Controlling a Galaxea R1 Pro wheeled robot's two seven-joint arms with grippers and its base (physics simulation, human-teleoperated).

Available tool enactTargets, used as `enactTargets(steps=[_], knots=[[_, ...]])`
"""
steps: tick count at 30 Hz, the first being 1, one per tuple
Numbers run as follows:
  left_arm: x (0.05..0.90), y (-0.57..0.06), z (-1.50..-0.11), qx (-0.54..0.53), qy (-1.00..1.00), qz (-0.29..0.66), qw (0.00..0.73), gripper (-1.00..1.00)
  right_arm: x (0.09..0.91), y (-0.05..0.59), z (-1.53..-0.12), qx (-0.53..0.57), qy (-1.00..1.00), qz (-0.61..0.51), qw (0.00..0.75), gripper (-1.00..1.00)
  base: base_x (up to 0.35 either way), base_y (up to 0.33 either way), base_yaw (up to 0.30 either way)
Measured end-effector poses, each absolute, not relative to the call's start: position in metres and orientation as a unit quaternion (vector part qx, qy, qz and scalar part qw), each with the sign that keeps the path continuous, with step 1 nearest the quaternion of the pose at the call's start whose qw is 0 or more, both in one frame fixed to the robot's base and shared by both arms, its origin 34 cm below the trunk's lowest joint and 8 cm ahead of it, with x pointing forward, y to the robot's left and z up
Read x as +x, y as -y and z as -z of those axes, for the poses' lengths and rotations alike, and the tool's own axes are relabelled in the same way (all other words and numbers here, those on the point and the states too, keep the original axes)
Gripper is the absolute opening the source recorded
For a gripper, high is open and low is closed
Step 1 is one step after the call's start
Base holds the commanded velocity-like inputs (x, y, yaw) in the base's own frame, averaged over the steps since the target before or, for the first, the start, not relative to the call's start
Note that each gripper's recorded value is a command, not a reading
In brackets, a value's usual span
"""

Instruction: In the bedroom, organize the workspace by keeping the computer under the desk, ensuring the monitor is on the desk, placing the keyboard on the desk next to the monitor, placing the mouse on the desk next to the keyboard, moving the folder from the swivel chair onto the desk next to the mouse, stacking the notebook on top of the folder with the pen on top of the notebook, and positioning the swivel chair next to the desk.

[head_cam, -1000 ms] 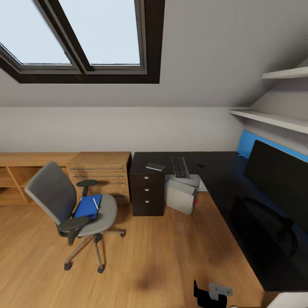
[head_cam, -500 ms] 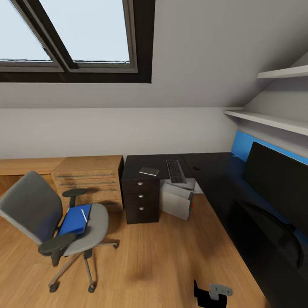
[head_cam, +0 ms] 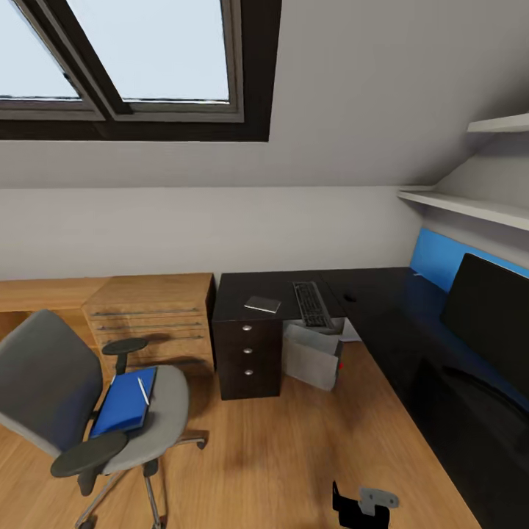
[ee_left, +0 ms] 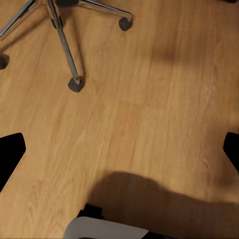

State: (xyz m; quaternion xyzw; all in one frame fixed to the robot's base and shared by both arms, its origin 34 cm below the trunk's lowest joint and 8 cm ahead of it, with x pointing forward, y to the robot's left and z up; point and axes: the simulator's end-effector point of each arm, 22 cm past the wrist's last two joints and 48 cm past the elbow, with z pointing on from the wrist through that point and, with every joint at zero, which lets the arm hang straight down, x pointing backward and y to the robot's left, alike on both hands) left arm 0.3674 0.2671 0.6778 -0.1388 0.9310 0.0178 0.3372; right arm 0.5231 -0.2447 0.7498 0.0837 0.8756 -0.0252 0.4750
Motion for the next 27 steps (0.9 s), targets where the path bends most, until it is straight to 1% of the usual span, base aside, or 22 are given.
enactTargets(steps=[12, 19, 27], knots=[[0.3662, -0.2671, -0.6766, -0.139, -0.932, -0.018, 0.335, 1.00, 0.5222, 0.2440, -0.7482, 0.083, -0.877, 0.025, 0.473, 1.00, 0.176, 0.032, 0.150], [0.3655, -0.2671, -0.6760, -0.139, -0.932, -0.018, 0.334, 1.00, 0.5217, 0.2446, -0.7473, 0.083, -0.877, 0.025, 0.472, 1.00, 0.163, 0.002, 0.036], [0.3656, -0.2670, -0.6760, -0.139, -0.932, -0.018, 0.334, 1.00, 0.5219, 0.2441, -0.7472, 0.083, -0.877, 0.025, 0.472, 1.00, 0.084, 0.000, 0.003]])
